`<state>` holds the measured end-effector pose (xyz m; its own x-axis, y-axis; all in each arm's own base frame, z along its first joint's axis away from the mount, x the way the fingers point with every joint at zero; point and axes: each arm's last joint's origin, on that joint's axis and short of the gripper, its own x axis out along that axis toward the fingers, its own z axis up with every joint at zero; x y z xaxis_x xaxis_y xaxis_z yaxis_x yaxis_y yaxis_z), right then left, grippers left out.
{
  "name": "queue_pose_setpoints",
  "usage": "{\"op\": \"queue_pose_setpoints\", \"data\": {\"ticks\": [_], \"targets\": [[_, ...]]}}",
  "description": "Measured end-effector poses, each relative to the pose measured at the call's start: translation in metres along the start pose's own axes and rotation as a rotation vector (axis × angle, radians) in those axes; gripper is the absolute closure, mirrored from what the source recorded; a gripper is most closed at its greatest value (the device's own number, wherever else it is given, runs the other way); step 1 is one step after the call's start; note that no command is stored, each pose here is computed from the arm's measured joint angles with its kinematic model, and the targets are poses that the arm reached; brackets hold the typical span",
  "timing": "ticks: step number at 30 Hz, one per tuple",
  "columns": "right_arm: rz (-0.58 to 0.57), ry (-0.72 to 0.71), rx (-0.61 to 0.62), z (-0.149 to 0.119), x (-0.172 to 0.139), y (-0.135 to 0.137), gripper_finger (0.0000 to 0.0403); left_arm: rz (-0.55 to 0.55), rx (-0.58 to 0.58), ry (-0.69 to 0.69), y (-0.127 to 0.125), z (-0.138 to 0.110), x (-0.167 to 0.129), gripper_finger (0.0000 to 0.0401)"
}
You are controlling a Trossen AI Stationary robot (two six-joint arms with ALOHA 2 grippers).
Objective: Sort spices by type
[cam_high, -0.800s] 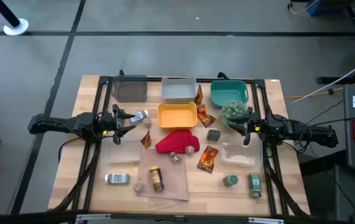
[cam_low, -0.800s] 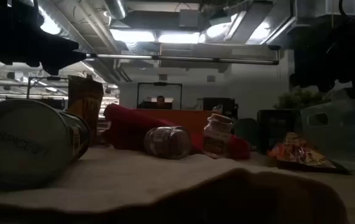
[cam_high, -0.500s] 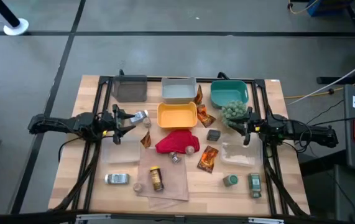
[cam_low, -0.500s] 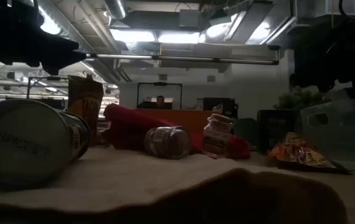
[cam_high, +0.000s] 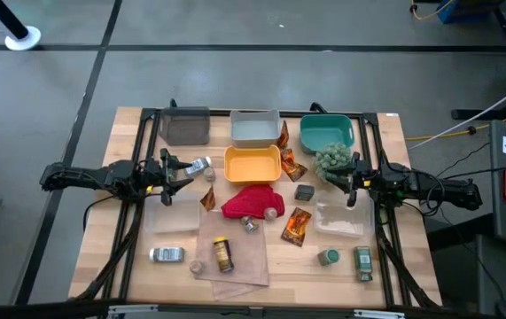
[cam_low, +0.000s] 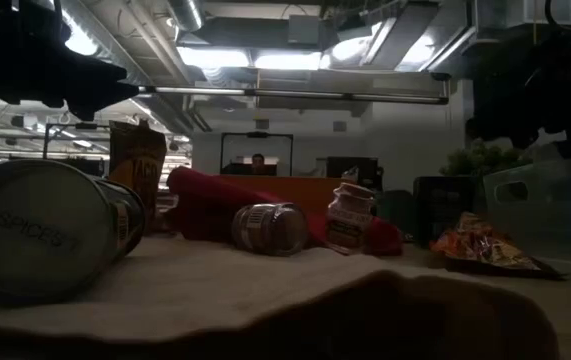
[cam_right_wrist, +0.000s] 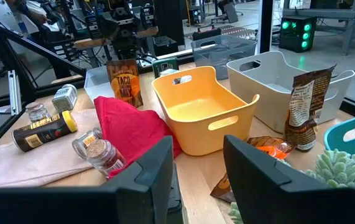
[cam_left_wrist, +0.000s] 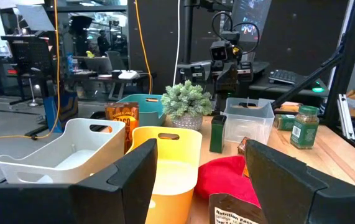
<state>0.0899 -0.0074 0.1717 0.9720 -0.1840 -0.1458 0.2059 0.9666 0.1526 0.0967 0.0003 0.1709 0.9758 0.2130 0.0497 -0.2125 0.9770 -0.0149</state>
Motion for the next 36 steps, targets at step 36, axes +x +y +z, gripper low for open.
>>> {"op": "queue_pose_setpoints", "data": {"ticks": [36], "targets": [[0.000,-0.012,0.003,0.0009,0.0001,0.0001,0.0260,0.000,0.000,0.000,0.0000,0.0000,0.0000,0.0174]]}}
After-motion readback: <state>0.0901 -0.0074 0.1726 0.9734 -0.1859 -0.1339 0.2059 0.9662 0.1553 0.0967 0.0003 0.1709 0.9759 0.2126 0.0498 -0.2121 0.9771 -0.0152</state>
